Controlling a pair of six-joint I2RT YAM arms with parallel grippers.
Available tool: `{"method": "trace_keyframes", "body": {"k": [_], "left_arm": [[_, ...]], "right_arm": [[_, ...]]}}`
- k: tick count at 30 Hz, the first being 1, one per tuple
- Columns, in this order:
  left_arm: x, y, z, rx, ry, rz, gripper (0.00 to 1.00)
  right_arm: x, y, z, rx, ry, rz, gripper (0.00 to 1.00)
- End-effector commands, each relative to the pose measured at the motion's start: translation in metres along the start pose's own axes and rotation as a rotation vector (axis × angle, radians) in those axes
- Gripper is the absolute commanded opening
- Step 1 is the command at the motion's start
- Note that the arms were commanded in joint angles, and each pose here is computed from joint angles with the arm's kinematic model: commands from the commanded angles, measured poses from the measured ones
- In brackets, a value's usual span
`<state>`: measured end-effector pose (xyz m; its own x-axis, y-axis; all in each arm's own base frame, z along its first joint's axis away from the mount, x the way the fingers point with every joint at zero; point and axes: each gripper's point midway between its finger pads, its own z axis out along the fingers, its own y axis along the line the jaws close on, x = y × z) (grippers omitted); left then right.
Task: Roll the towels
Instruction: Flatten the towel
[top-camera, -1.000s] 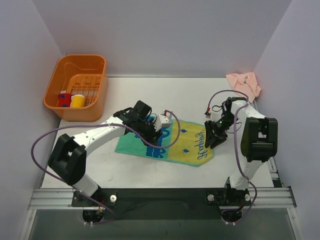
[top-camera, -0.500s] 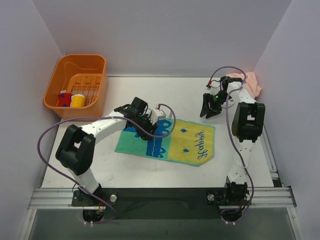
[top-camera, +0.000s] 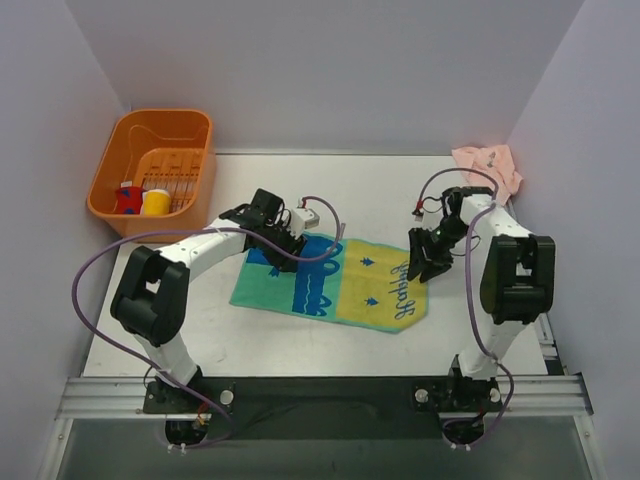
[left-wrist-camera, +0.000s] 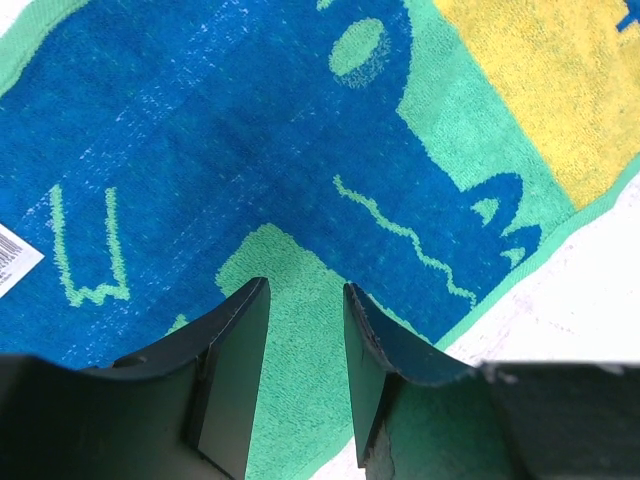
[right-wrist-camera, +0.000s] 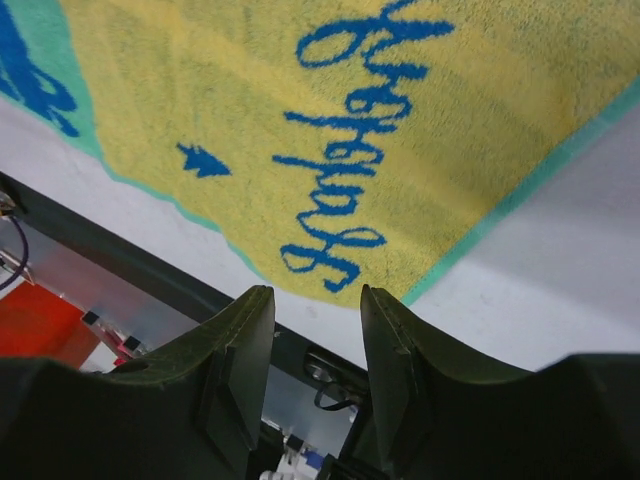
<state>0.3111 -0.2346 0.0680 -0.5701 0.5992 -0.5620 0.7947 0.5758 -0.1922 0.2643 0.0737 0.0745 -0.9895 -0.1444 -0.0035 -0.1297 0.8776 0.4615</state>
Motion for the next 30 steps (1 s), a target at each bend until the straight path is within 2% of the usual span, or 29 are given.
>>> {"method": "trace_keyframes", "body": {"k": [1,8,9,12,13,17,19,21,26,30], "left_arm": [[-0.01,0.005,-0.005,-0.041,-0.048,0.022,0.46],[-0.005,0.008,-0.01,-0.071,-0.043,0.016,0.46],[-0.007,0.007,-0.011,-0.071,-0.049,0.017,0.46],[-0.011,0.008,-0.016,-0.083,-0.06,0.018,0.47],[-0.01,0.008,-0.017,-0.084,-0.057,0.014,0.47],[-0.005,0.012,-0.018,-0.088,-0.043,-0.006,0.47],[-0.004,0.015,-0.021,-0.09,-0.044,-0.019,0.47],[-0.006,0.018,-0.025,-0.095,-0.059,-0.032,0.47],[-0.011,0.014,-0.035,-0.091,-0.093,-0.05,0.47],[-0.012,0.011,-0.042,-0.098,-0.111,-0.045,0.47]], "right_arm": [[0.007,-0.018,0.02,0.08,0.088,0.001,0.41],[-0.052,-0.05,0.052,0.138,0.115,0.033,0.38],[-0.081,-0.05,0.044,0.147,0.051,0.012,0.38],[-0.118,-0.051,0.045,0.136,0.006,0.023,0.39],[-0.143,-0.045,0.033,0.135,-0.063,0.007,0.39],[-0.178,-0.024,0.013,0.109,-0.165,-0.036,0.43],[-0.163,-0.018,0.007,0.06,-0.157,-0.008,0.5],[-0.146,-0.007,-0.021,0.031,-0.204,-0.012,0.52],[-0.082,-0.017,-0.047,-0.026,-0.22,0.108,0.53],[-0.045,-0.028,-0.025,-0.034,-0.149,0.192,0.53]]}}
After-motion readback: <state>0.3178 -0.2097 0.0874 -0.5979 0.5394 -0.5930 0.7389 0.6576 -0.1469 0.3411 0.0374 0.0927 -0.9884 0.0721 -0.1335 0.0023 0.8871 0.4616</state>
